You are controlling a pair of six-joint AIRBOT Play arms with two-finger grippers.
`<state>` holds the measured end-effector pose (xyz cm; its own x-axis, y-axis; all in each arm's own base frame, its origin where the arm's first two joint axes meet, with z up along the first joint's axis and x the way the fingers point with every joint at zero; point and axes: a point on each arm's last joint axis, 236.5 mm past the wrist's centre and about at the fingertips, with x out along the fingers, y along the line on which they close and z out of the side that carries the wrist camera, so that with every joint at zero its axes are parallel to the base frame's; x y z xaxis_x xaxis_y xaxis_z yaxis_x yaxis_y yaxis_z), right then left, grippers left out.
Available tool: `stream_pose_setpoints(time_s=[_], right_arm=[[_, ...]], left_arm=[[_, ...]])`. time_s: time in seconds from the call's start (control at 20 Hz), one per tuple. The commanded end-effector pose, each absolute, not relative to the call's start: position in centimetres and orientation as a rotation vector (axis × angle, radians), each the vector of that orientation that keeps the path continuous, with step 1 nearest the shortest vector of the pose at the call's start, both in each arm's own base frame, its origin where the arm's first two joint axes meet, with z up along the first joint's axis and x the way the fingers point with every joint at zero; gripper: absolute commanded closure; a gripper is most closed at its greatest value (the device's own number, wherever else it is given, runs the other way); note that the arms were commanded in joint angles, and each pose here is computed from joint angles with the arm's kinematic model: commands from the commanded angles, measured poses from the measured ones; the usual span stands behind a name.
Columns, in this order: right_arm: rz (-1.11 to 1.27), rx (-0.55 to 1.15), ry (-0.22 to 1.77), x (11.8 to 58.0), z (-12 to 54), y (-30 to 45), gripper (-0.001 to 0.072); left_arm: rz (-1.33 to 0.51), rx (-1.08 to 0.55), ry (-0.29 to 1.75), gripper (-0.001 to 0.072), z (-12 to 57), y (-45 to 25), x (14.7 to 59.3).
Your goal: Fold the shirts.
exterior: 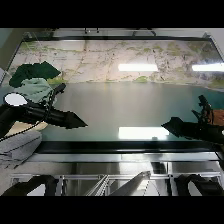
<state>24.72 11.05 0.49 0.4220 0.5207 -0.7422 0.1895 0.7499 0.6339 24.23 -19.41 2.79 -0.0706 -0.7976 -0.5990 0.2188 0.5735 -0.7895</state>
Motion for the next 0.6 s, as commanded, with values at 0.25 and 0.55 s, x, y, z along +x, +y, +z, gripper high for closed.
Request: stream_pose_setpoints(time_s=[0.25, 0.55], right_arm=[[0.233, 0.73, 1.142, 24.7, 0.5, 11.1, 0.0694], [0.233, 0.73, 1.142, 24.7, 0.5, 11.1, 0.0694]], left_arm=[[-0.885, -0.505, 1.384, 0.0702, 3.0, -18.6, 25.0], [-0.648, -0.552, 1.128, -0.001, 9.6, -12.4, 34.0]])
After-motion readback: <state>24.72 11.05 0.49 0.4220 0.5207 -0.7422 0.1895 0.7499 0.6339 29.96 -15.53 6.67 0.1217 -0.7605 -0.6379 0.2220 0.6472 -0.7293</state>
